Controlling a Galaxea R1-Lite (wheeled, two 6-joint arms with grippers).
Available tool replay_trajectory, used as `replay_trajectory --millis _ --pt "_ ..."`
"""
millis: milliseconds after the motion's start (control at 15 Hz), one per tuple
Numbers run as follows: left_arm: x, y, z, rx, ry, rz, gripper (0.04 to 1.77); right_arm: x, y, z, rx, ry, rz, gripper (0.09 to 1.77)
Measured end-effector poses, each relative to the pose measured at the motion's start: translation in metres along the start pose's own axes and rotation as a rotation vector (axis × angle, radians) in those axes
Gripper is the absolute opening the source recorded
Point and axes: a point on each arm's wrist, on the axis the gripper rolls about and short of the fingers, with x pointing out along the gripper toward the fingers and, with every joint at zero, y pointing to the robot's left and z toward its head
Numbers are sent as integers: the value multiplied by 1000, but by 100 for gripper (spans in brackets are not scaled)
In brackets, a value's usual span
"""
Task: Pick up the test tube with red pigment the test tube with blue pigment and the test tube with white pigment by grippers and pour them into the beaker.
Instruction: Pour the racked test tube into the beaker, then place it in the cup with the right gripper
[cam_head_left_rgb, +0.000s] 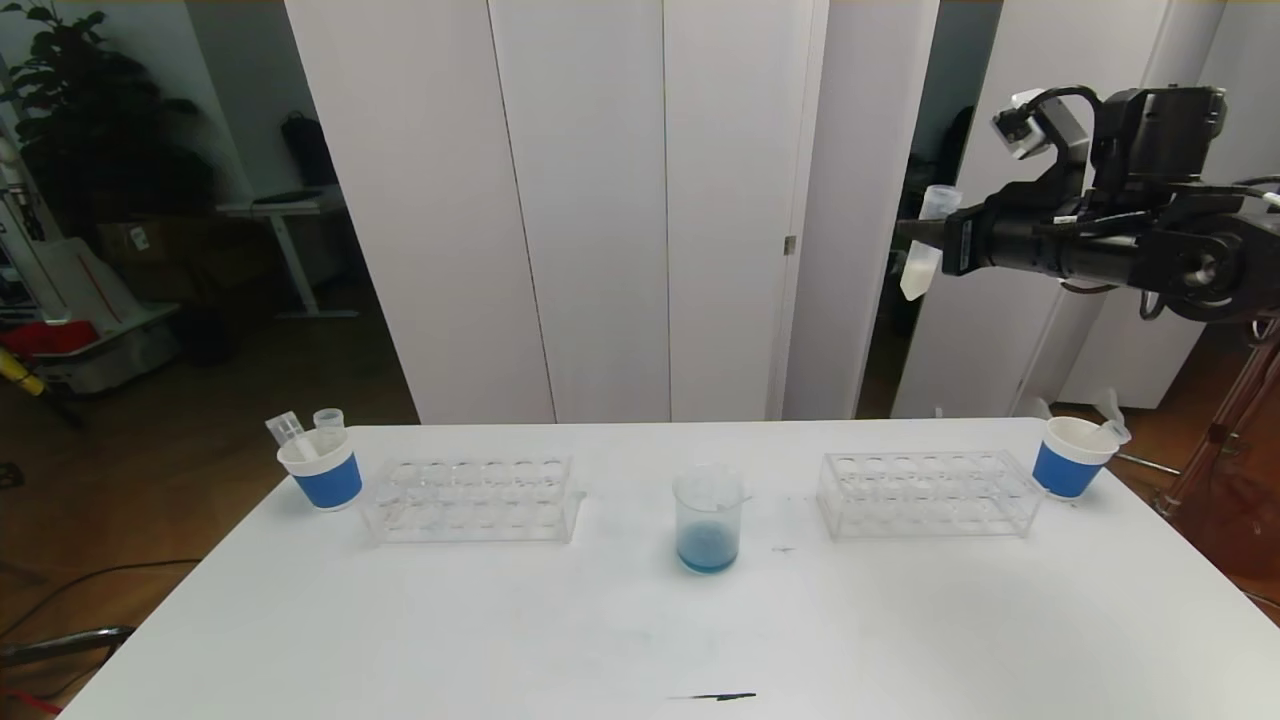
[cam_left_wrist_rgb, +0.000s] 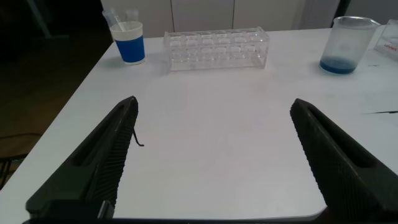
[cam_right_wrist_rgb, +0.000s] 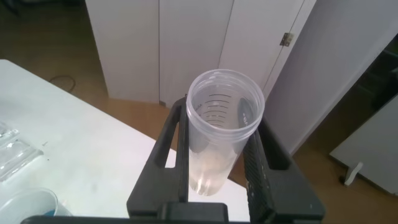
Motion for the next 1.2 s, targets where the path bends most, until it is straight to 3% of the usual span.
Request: replay_trajectory --millis 200,333,667,867,1200 --pt "0 0 0 0 0 0 175 3 10 -17 -153 28 134 57" --pt "0 0 0 0 0 0 175 5 22 -28 -187 23 206 57" --pt "0 0 0 0 0 0 175 12 62 -45 -267 -163 274 57" --pt "0 0 0 0 0 0 175 15 92 -60 -300 -148 344 57" --pt "0 0 0 0 0 0 175 13 110 -84 -458 -157 406 57"
